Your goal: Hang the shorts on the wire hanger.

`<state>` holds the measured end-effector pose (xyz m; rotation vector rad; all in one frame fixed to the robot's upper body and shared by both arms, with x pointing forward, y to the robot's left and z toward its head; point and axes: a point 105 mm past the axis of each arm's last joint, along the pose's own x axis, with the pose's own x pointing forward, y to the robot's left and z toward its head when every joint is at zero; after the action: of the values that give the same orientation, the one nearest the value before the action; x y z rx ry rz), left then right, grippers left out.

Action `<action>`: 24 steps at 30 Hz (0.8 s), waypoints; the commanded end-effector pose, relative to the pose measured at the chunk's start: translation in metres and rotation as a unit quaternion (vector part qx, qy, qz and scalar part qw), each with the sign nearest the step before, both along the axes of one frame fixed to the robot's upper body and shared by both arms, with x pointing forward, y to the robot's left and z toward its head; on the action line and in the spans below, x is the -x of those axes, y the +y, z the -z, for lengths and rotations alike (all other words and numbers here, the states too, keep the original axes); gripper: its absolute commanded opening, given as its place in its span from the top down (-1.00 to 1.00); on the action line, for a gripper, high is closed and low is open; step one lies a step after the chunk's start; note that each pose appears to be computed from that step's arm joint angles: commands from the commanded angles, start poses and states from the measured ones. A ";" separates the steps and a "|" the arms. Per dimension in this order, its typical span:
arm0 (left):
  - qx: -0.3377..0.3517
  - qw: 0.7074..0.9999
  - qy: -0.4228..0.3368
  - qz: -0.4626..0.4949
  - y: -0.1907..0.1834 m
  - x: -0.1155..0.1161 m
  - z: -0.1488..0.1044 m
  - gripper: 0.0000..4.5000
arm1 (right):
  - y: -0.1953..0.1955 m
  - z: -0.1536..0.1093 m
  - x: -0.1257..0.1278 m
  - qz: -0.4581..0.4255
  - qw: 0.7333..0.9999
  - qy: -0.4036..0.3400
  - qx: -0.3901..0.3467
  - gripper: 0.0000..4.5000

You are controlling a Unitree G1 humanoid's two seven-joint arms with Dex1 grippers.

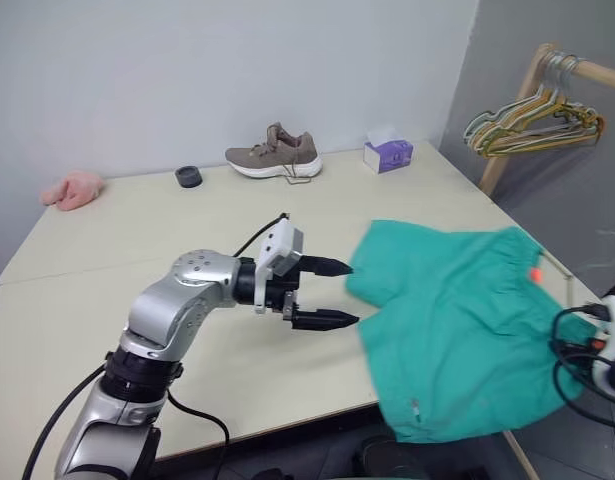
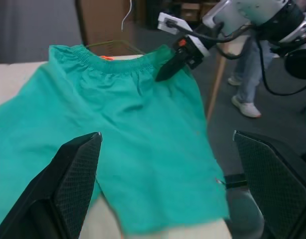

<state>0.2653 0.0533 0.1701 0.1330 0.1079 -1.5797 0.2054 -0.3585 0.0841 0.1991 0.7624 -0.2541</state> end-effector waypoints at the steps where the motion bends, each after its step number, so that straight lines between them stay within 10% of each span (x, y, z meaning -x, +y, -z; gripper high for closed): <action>1: 0.017 0.999 -0.032 0.024 -0.016 0.004 -0.015 -0.99 | -0.042 -0.025 0.017 0.094 0.994 -0.018 0.058 1.00; 7: 0.023 0.998 -0.052 0.033 -0.033 -0.001 -0.020 -0.99 | -0.073 -0.049 0.032 0.149 0.980 -0.034 0.129 1.00; 24: 0.082 0.990 -0.114 0.020 -0.082 -0.010 -0.051 -0.99 | -0.094 -0.157 -0.024 0.143 0.951 -0.155 0.225 1.00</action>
<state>0.2771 -0.0267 0.2075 0.1712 -0.1473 -1.6000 0.2322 -0.4432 0.2226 -0.0648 0.4032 -0.5995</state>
